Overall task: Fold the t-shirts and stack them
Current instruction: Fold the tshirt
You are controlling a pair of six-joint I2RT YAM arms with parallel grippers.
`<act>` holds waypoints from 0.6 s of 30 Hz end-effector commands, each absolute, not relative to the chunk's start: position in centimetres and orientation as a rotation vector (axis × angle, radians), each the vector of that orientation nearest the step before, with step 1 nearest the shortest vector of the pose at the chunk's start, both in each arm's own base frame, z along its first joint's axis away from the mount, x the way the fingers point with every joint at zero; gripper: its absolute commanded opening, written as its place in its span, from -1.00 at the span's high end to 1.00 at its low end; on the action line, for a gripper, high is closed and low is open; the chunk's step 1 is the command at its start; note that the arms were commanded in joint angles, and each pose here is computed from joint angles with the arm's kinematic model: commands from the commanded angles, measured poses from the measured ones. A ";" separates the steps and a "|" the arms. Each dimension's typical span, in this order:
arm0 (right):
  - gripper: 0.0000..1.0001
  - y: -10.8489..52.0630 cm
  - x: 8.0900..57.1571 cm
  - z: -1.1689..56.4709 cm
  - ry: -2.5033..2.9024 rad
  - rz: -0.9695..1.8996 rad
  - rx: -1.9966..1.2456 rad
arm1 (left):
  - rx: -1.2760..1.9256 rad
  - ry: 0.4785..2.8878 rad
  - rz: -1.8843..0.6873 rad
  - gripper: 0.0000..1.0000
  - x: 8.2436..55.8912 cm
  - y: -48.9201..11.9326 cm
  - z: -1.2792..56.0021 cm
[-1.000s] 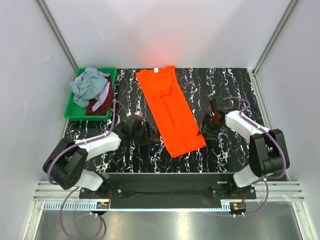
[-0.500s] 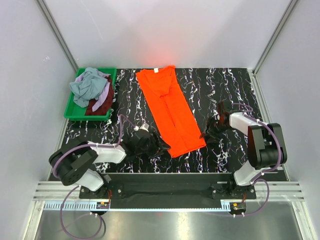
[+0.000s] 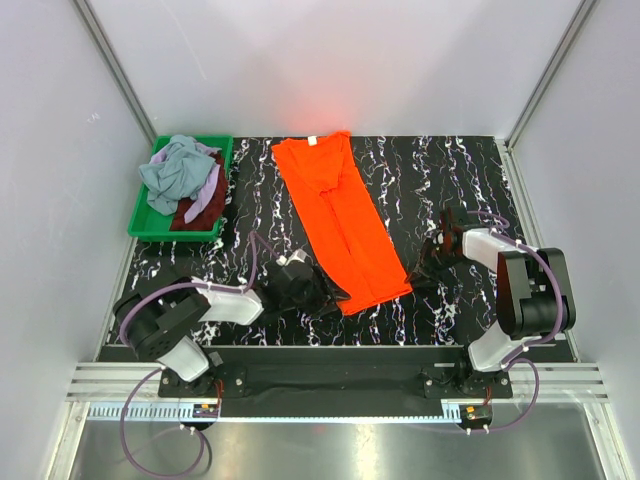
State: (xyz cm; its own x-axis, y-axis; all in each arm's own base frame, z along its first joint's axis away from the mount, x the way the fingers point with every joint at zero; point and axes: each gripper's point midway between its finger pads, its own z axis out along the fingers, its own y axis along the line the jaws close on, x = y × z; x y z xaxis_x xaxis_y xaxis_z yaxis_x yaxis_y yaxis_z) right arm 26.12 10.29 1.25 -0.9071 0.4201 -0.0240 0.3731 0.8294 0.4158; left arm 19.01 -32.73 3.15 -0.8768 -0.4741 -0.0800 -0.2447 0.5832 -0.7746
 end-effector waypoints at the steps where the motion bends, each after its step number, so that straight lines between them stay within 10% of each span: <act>1: 0.43 9.6 25.4 0.6 2.911 0.562 0.627 | -0.638 2.636 -0.965 -0.16 17.7 -30.7 -0.5; 9: 0.60 9.5 25.3 0.4 2.915 0.550 0.647 | -0.668 2.615 -0.915 -0.03 17.6 -29.7 -1.1; 18: 0.27 9.3 24.6 1.3 2.882 0.538 0.688 | -0.654 2.628 -0.892 0.09 17.3 -30.0 -1.1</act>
State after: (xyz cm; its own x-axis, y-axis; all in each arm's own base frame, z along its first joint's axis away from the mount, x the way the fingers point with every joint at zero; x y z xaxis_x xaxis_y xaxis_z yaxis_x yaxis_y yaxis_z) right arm 25.25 10.11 1.35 -0.8978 0.4398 -0.0244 0.3924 0.8239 0.4089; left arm 18.56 -32.71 2.41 -0.8573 -0.5082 -0.0821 -0.2824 0.5975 -0.7505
